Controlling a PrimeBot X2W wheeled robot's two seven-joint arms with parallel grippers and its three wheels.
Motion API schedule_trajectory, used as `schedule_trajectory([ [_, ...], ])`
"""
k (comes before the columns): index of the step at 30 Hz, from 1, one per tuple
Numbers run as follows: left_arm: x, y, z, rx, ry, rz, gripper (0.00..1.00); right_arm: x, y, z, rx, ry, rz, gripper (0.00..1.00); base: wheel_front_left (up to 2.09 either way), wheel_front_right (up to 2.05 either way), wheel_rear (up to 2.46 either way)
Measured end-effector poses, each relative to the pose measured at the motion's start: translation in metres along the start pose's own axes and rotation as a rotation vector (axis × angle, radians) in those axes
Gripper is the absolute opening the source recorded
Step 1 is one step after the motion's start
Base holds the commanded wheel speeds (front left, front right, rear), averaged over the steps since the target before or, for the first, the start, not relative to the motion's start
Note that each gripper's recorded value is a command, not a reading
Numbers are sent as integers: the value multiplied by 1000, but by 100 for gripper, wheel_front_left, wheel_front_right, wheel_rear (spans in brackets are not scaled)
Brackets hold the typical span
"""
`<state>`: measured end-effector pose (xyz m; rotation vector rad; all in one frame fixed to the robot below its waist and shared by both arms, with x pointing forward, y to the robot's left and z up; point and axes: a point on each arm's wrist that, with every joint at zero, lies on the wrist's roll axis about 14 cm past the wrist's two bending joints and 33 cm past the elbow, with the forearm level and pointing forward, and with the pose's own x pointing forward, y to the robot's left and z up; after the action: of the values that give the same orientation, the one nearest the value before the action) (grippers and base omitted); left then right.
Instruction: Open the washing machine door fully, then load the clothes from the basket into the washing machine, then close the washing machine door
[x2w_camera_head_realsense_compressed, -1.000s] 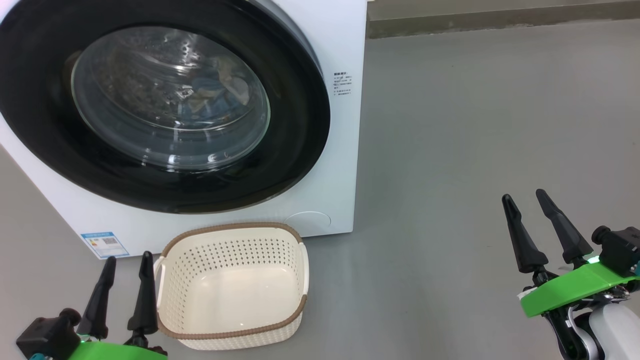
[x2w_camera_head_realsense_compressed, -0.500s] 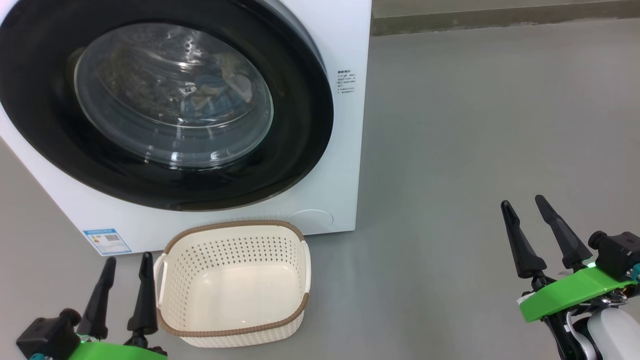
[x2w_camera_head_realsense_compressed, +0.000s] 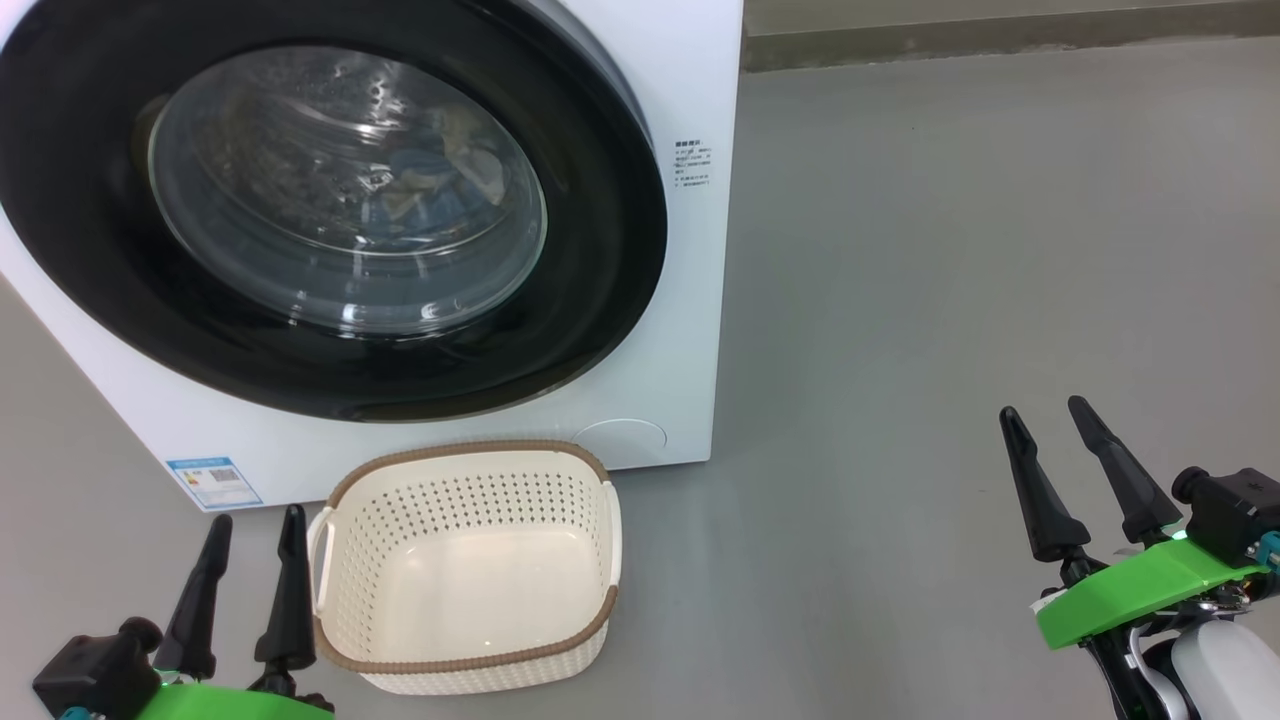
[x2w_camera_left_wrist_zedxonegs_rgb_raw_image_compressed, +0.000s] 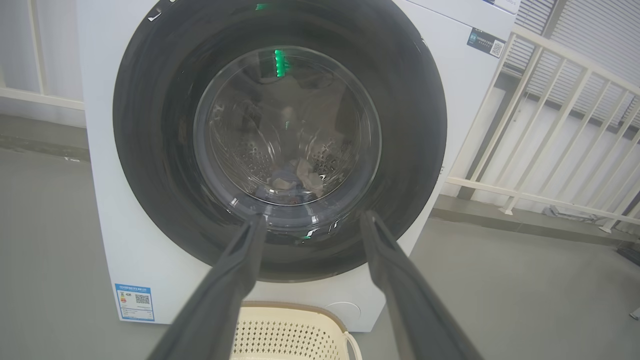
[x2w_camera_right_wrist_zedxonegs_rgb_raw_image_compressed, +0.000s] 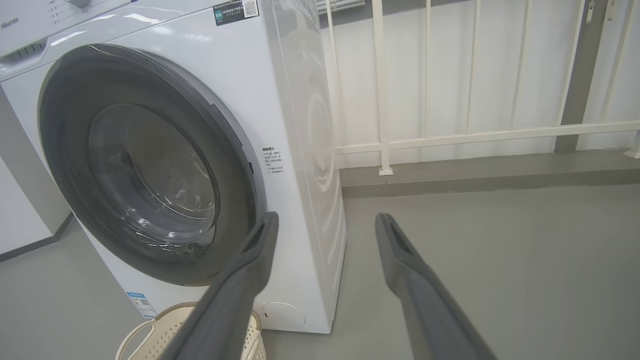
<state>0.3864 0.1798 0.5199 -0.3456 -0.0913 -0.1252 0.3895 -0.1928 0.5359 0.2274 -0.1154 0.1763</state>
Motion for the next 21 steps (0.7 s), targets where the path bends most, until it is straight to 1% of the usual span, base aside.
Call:
schedule_trajectory([
  [15,0,0,-3,0,8,-2,100,1,2,-3,1,9,3,100,0,0,0],
  [16,-1,-1,-4,-6,12,-1,0,1,2,-5,2,13,3,0,0,0,0],
  [18,-4,0,-14,-21,36,11,0,-3,4,-16,19,40,-4,0,0,0,0],
  [21,-14,0,-34,-47,91,33,0,-15,9,-42,55,108,-19,0,0,0,0],
])
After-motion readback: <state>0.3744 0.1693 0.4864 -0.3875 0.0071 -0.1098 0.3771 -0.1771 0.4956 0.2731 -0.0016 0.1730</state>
